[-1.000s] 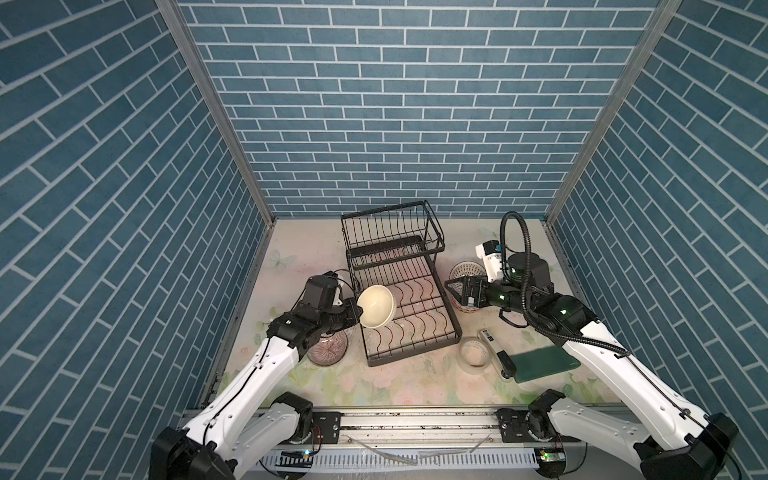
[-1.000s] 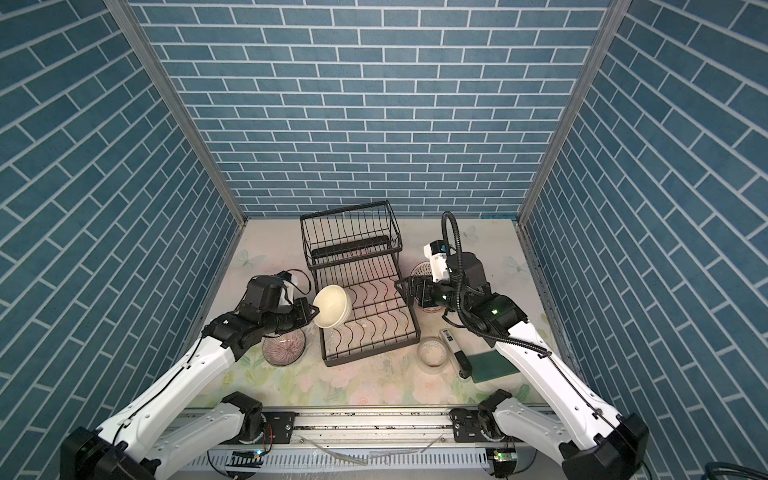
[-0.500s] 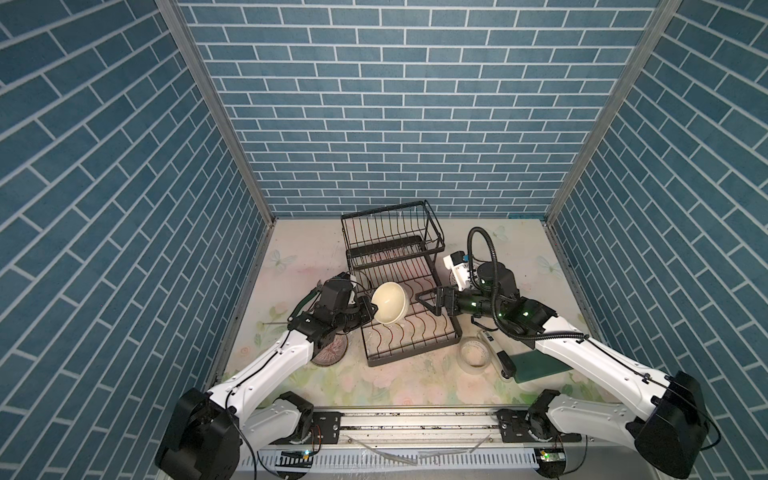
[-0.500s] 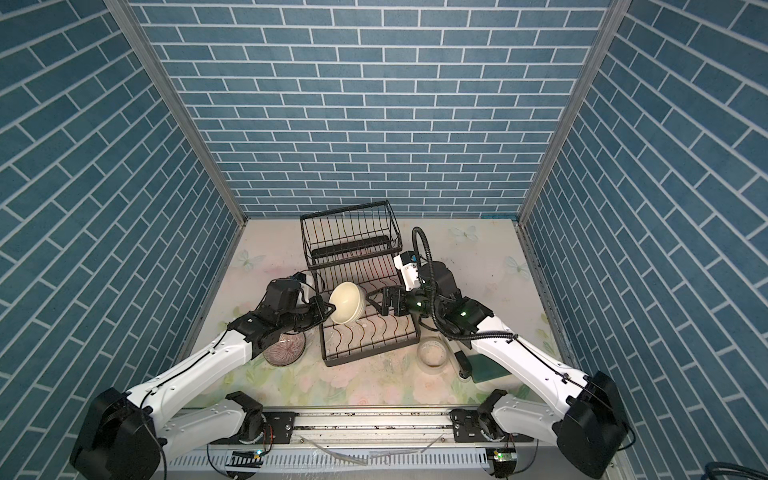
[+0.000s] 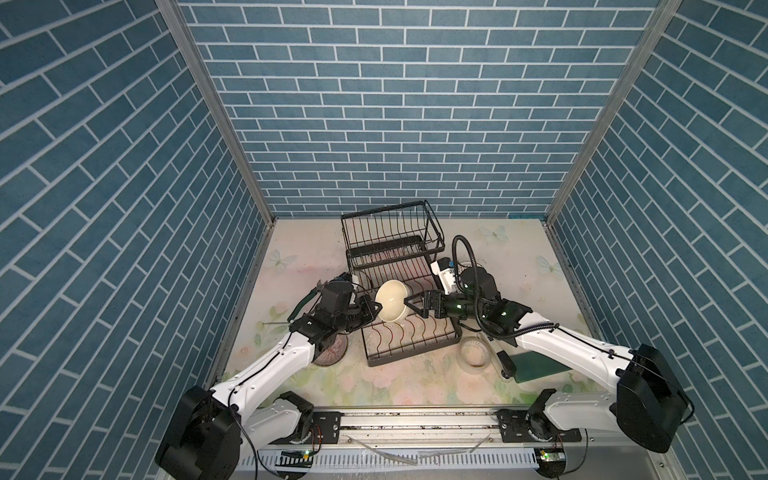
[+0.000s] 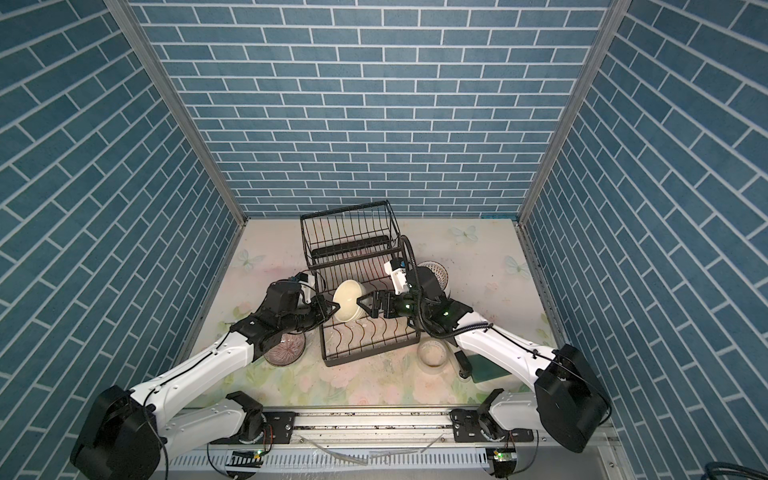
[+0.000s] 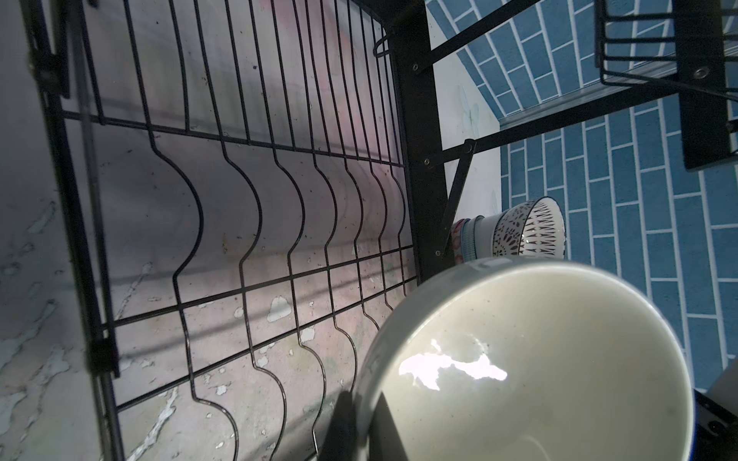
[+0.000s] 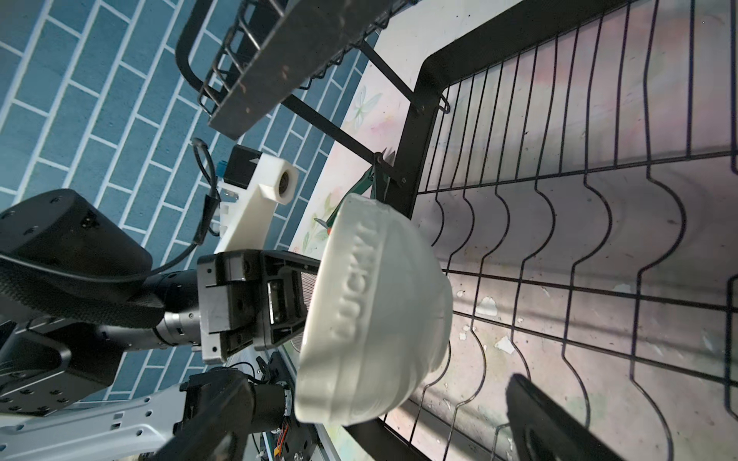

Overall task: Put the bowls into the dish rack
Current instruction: 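Grasp the cream bowl rim with the right gripper beside the left gripper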

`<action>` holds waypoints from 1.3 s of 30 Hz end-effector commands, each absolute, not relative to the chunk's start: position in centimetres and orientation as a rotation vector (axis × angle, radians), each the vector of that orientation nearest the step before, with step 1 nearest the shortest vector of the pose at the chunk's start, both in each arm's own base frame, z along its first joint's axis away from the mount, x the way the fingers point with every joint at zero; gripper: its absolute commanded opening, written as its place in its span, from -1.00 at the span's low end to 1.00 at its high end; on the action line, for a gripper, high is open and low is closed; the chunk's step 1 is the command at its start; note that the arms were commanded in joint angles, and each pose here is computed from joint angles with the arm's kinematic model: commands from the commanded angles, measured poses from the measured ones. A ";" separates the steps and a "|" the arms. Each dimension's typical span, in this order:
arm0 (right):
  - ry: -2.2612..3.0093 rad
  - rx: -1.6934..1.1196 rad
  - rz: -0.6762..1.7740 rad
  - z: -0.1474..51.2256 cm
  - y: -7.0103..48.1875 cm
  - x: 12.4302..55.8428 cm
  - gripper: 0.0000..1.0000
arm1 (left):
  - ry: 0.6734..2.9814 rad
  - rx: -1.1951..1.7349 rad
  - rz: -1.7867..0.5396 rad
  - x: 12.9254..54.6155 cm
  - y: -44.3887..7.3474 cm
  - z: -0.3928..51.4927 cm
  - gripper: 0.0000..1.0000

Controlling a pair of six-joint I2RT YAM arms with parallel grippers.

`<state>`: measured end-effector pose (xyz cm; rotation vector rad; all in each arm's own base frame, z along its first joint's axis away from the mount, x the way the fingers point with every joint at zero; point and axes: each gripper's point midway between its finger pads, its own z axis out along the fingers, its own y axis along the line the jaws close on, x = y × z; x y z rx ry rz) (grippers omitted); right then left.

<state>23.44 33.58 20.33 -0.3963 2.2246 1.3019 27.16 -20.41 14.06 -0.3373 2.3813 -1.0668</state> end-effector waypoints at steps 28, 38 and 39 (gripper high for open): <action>2.435 -0.505 0.598 16.4 33.7 24.5 0.56 | 2.478 -0.198 -0.676 26.8 -19.8 13.0 -1.00; 2.477 -0.603 0.199 14.1 33.8 24.7 -0.06 | 2.489 -0.165 -0.563 26.6 -19.3 13.0 -1.00; 2.472 -0.603 0.179 14.1 33.9 24.7 -0.12 | 2.491 -0.163 -0.555 26.6 -19.2 12.9 -1.00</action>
